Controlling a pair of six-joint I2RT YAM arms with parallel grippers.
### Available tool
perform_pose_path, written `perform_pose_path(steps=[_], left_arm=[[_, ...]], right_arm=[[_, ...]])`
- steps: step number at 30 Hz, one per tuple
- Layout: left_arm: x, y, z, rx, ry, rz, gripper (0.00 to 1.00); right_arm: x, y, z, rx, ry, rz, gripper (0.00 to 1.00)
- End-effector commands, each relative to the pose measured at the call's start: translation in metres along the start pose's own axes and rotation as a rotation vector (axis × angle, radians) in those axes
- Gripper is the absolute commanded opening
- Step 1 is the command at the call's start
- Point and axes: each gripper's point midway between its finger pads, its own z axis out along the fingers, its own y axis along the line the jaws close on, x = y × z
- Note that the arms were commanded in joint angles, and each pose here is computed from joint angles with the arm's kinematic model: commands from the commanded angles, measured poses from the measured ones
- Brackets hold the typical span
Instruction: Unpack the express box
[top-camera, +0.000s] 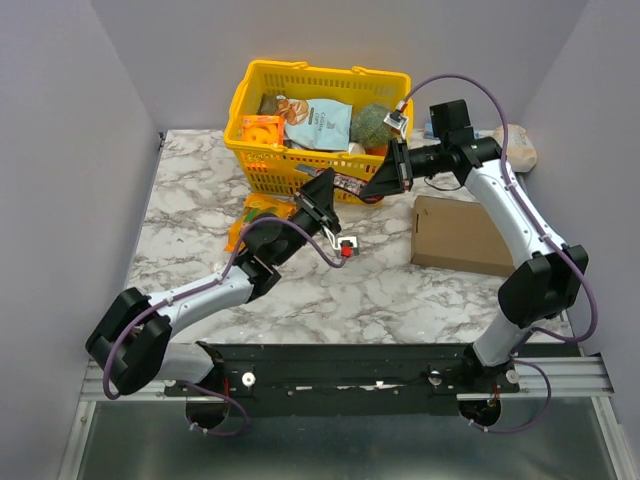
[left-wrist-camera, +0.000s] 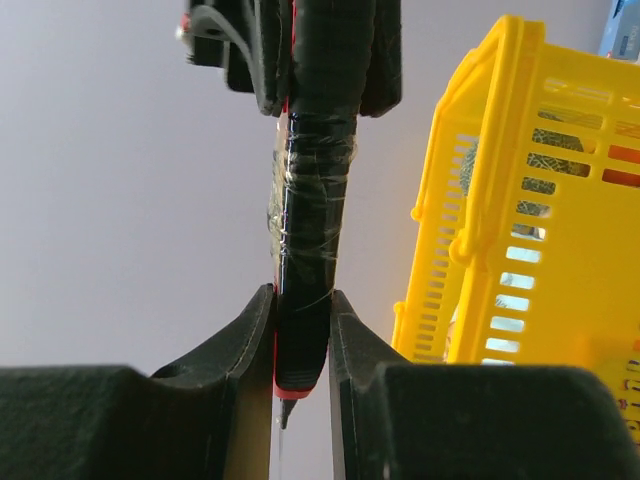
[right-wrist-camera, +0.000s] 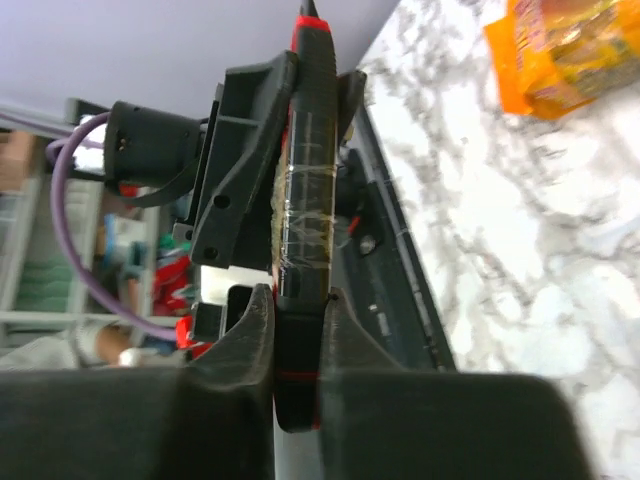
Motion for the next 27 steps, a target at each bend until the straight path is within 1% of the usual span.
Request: perform_pose_path(steps=[1, 2, 3, 5, 6, 7, 8, 9, 10, 11, 12, 13, 14, 15, 16, 17, 18, 19, 20, 22, 23, 24, 25, 26, 27], left_arm=[[-0.003, 0.024, 0.006, -0.071, -0.011, -0.013, 0.0], [-0.004, 0.024, 0.007, -0.065, -0.014, -0.035, 0.19], [-0.003, 0.01, 0.006, -0.007, -0.011, -0.075, 0.4], [-0.001, 0.004, -0.002, 0.036, 0.006, -0.177, 0.62], [0.001, -0.017, -0.009, 0.131, 0.02, -0.224, 0.68], [-0.004, -0.011, -0.02, 0.15, -0.011, -0.312, 0.74], [-0.007, -0.015, -0.027, 0.199, -0.023, -0.358, 0.84], [-0.012, -0.035, -0.041, 0.308, -0.023, -0.416, 0.87], [-0.02, -0.026, -0.052, 0.316, -0.052, -0.47, 0.88], [-0.025, -0.021, -0.057, 0.341, -0.058, -0.527, 0.9], [-0.027, -0.043, -0.074, 0.473, -0.025, -0.569, 0.9], [-0.029, -0.039, -0.079, 0.503, -0.021, -0.585, 0.9], [-0.03, -0.019, -0.077, 0.485, -0.009, -0.625, 0.9], [-0.03, -0.019, -0.083, 0.514, 0.017, -0.654, 0.9], [-0.03, -0.01, -0.082, 0.506, 0.024, -0.675, 0.9], [-0.03, 0.017, -0.076, 0.459, 0.021, -0.694, 0.9], [-0.033, 0.021, -0.077, 0.477, 0.034, -0.737, 0.9], [-0.032, 0.023, -0.071, 0.491, 0.046, -0.764, 0.9], [-0.035, 0.05, -0.063, 0.458, 0.028, -0.777, 0.9], [-0.039, 0.034, -0.058, 0.573, 0.051, -0.814, 0.9], [-0.041, 0.049, -0.053, 0.579, 0.028, -0.798, 0.89], [-0.046, 0.036, -0.059, 0.675, 0.033, -0.8, 0.86], [-0.046, 0.021, -0.051, 0.737, 0.043, -0.811, 0.85], [-0.049, 0.036, -0.044, 0.733, 0.018, -0.808, 0.83], [-0.052, 0.027, -0.049, 0.796, 0.024, -0.822, 0.83]], right_arm=[[0.0, -0.005, 0.003, -0.015, 0.002, -0.073, 0.0], [-0.003, -0.003, 0.001, -0.004, -0.007, -0.145, 0.01], [-0.006, -0.004, -0.004, 0.009, -0.015, -0.17, 0.01], [-0.027, 0.002, -0.017, 0.074, -0.059, -0.303, 0.01], [-0.036, -0.001, -0.028, 0.113, -0.08, -0.316, 0.01], [-0.053, 0.006, -0.039, 0.18, -0.11, -0.42, 0.01], [-0.061, 0.004, -0.047, 0.235, -0.112, -0.533, 0.01], [-0.059, 0.002, -0.053, 0.284, -0.093, -0.562, 0.0], [-0.062, 0.002, -0.059, 0.326, -0.085, -0.631, 0.01], [-0.064, -0.006, -0.066, 0.387, -0.052, -0.767, 0.01], [-0.06, -0.014, -0.07, 0.42, -0.023, -0.811, 0.01], [-0.057, -0.012, -0.076, 0.463, -0.018, -0.872, 0.01], [-0.048, -0.04, -0.081, 0.536, 0.033, -0.89, 0.01], [-0.047, -0.046, -0.084, 0.565, 0.043, -0.945, 0.01], [-0.041, -0.049, -0.085, 0.574, 0.068, -0.989, 0.01], [-0.04, -0.045, -0.092, 0.609, 0.09, -1.074, 0.01], [-0.033, -0.056, -0.091, 0.627, 0.111, -1.076, 0.01], [-0.032, -0.057, -0.093, 0.645, 0.121, -1.092, 0.01], [-0.031, -0.057, -0.095, 0.656, 0.151, -1.142, 0.01], [-0.023, -0.055, -0.093, 0.658, 0.203, -1.177, 0.01], [-0.023, -0.057, -0.095, 0.69, 0.235, -1.212, 0.01], [-0.022, -0.052, -0.093, 0.69, 0.25, -1.246, 0.01], [-0.021, -0.049, -0.093, 0.693, 0.264, -1.27, 0.01], [-0.021, -0.048, -0.092, 0.69, 0.282, -1.306, 0.01], [-0.021, -0.04, -0.091, 0.688, 0.276, -1.333, 0.01]])
